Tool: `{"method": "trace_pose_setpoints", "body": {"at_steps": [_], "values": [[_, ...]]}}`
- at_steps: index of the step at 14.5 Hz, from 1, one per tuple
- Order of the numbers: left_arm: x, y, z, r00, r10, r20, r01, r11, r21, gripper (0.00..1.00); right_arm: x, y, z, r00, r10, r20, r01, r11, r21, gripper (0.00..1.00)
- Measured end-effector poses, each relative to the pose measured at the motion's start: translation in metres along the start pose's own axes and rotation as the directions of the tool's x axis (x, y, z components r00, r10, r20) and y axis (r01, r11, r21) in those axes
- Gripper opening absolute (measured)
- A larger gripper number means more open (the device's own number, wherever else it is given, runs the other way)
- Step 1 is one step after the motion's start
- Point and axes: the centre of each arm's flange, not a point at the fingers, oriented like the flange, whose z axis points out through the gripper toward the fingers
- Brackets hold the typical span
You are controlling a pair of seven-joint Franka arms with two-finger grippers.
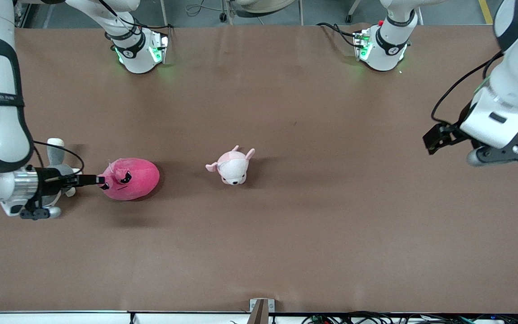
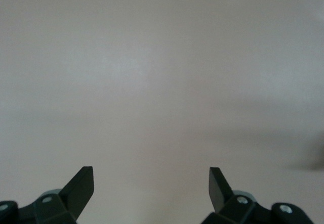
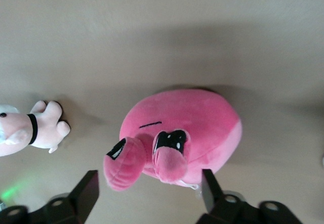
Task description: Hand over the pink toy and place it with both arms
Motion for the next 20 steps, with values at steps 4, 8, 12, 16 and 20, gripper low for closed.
{"method": "trace_pose_setpoints", "body": {"at_steps": [4,8,12,16,20], "values": [[-0.024,-0.035,-0.026,0.999,0.044,0.015,-0.044,0.999,-0.018,1.00,-0.028,-0.017,-0.080,0.994,-0.055,-0.090,0.040,0.986,-0.163,1.00],[-0.043,-0.057,-0.034,0.999,0.012,0.045,-0.009,0.998,-0.064,1.00,-0.070,-0.046,-0.152,0.979,-0.053,-0.194,-0.005,0.958,-0.286,1.00],[-0.060,-0.066,-0.032,0.997,-0.005,0.073,0.013,0.995,-0.099,1.00,-0.120,-0.076,-0.205,0.963,-0.044,-0.267,-0.048,0.943,-0.329,1.00],[-0.071,-0.065,-0.033,0.997,-0.001,0.077,0.009,0.995,-0.098,1.00,-0.146,-0.084,-0.226,0.950,-0.029,-0.310,-0.083,0.936,-0.342,1.00],[-0.078,-0.057,-0.022,0.999,0.010,0.050,-0.005,0.995,-0.100,1.00,-0.159,-0.080,-0.210,0.946,-0.037,-0.321,-0.089,0.925,-0.370,1.00]]}}
